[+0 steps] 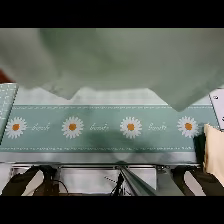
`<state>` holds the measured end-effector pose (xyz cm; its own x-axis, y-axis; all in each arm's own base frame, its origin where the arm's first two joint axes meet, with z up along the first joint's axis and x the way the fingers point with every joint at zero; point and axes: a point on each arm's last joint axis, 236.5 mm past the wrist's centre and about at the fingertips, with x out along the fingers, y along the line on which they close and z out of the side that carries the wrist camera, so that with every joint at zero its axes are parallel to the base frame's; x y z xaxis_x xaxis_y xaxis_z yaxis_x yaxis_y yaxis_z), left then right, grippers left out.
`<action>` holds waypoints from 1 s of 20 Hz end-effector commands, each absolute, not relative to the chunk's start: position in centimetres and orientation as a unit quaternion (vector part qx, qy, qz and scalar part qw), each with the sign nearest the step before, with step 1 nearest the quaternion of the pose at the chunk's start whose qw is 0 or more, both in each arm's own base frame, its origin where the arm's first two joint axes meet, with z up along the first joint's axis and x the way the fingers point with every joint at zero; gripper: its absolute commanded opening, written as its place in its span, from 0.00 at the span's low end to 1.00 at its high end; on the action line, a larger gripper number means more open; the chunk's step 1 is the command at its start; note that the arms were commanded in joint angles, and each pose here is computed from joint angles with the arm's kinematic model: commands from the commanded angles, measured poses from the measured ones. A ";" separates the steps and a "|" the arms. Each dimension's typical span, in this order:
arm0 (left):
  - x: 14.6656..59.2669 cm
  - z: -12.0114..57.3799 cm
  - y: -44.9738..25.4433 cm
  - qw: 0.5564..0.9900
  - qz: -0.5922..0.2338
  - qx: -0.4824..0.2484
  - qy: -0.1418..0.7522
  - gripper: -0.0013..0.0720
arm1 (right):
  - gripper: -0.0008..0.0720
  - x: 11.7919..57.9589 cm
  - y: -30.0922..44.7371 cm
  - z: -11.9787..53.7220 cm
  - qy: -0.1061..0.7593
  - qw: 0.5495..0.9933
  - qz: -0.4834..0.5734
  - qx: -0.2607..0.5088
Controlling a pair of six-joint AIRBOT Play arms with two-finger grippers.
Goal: Fold the shirts.
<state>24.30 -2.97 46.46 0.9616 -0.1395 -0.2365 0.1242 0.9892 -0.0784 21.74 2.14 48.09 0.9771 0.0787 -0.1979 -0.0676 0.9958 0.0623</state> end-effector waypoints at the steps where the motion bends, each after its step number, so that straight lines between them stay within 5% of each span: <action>1: 18.3 46.7 -1.8 0.993 -0.022 -0.003 0.118 0.04 | 0.04 15.9 1.4 46.2 0.114 0.993 -0.005 0.016; 5: 15.3 46.9 -2.3 0.994 -0.052 0.015 0.098 0.04 | 0.04 13.8 1.3 43.0 0.178 0.984 -0.012 0.016; 10: 20.2 38.9 -2.2 0.971 -0.050 0.006 0.232 0.04 | 0.04 17.0 0.9 37.6 0.265 0.963 -0.006 0.043; 20: 42.0 13.5 -4.4 0.886 -0.049 -0.042 0.459 0.04 | 0.04 39.7 1.3 15.7 0.406 0.897 0.075 0.159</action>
